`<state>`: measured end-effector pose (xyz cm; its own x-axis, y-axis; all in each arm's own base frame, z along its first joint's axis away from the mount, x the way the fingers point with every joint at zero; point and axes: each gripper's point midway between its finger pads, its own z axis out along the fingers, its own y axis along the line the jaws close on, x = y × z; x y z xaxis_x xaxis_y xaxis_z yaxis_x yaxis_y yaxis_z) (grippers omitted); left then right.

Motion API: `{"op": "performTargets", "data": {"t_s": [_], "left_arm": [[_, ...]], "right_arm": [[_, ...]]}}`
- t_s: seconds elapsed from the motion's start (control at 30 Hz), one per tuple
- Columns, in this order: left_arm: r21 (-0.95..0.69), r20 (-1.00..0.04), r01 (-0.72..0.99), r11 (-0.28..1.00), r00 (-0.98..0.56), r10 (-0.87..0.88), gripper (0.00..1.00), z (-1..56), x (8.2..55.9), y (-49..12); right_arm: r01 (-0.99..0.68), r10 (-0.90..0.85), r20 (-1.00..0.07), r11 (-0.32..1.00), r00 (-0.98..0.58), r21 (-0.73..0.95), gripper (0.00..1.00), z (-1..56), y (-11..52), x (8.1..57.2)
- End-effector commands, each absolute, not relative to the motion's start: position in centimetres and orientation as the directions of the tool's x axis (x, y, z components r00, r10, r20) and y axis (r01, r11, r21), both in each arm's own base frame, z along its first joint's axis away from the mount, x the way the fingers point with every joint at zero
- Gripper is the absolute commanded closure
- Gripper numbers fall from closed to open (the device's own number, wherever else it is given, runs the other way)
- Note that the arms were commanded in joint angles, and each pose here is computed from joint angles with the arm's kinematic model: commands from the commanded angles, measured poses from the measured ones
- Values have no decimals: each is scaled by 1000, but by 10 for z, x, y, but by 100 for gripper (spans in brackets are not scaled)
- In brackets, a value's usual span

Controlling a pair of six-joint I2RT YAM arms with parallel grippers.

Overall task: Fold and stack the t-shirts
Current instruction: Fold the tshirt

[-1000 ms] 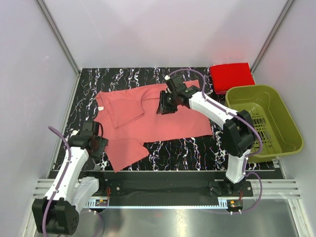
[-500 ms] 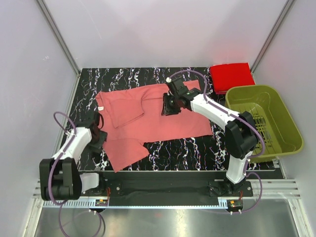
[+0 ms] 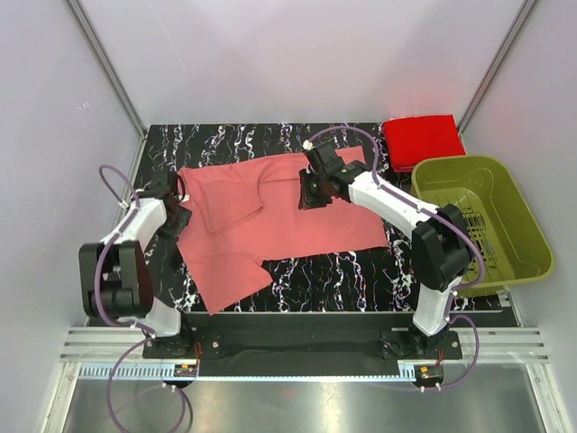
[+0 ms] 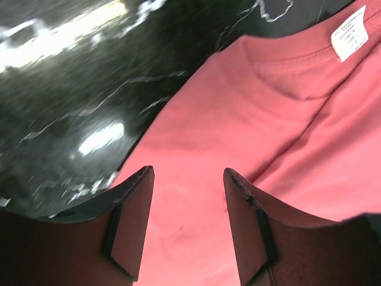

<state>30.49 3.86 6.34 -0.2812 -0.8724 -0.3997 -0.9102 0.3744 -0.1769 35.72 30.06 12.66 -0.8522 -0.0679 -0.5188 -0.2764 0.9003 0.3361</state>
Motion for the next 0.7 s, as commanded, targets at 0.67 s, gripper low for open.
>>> {"op": "performTargets", "data": {"t_s": [0.67], "left_arm": [[39,-433,-940,340,-322,-842,44,13,396,127]], "right_arm": [[-204,12,-588,932,-809,299,77,146,271,410]]}}
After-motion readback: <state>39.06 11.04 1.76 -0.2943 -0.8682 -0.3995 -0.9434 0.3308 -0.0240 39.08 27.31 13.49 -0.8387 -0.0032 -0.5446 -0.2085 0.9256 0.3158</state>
